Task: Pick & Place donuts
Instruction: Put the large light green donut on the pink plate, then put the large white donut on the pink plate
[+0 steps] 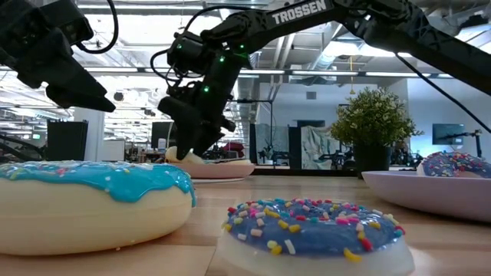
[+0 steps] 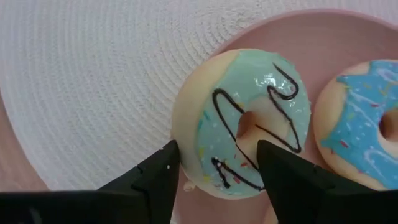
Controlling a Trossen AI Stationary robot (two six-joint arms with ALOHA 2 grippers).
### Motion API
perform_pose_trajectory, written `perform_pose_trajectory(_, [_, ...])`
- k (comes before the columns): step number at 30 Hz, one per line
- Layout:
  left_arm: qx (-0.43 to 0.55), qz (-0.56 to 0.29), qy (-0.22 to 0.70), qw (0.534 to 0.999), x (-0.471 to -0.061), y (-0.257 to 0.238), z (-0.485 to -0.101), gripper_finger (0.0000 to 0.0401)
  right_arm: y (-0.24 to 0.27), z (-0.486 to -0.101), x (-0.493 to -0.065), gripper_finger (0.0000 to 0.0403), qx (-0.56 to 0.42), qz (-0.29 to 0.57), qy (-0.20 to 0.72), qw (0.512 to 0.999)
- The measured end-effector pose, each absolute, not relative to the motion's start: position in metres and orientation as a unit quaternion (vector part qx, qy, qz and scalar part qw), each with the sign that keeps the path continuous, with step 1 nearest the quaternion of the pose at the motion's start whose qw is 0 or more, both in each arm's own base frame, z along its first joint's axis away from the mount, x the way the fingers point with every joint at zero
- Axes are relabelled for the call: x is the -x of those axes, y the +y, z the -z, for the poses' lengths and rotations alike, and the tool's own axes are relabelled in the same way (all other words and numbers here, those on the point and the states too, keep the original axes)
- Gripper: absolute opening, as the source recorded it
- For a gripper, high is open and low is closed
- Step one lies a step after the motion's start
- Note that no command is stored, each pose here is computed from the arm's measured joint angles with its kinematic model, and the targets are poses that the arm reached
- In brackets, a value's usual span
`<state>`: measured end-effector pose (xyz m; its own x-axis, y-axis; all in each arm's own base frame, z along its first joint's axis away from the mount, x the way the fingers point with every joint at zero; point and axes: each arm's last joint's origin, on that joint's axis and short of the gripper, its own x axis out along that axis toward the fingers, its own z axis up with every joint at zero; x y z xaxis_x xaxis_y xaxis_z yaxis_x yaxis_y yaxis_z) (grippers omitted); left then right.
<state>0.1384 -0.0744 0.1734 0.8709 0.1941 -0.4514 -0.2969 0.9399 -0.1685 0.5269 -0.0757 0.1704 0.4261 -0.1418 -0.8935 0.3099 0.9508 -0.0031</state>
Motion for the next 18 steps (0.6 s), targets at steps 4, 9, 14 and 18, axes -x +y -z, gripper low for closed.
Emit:
perform_pose_trajectory(4, [0.117,-0.128,0.22,0.96,-0.138,-0.074,-0.173,0.0279,-0.075,-0.17,-0.527,0.0195,-0.081,0.133,0.519,0.841])
perform_pose_trajectory(9, [0.117,-0.128,0.22,0.96,-0.138,-0.074,-0.173,0.0279,-0.075,-0.176,-0.526,0.0195,-0.081,0.133,0.515,0.843])
perform_pose_trajectory(14, [0.116,-0.128,0.22,0.96,-0.138,-0.074,-0.173,0.0279,-0.075,-0.193,-0.523,0.0202,-0.079,0.132,0.504,0.85])
perform_pose_trajectory(18, [0.116,-0.128,0.22,0.96,-0.138,-0.074,-0.173,0.0279,-0.075,-0.2,-0.521,0.0209,-0.078,0.132,0.5,0.852])
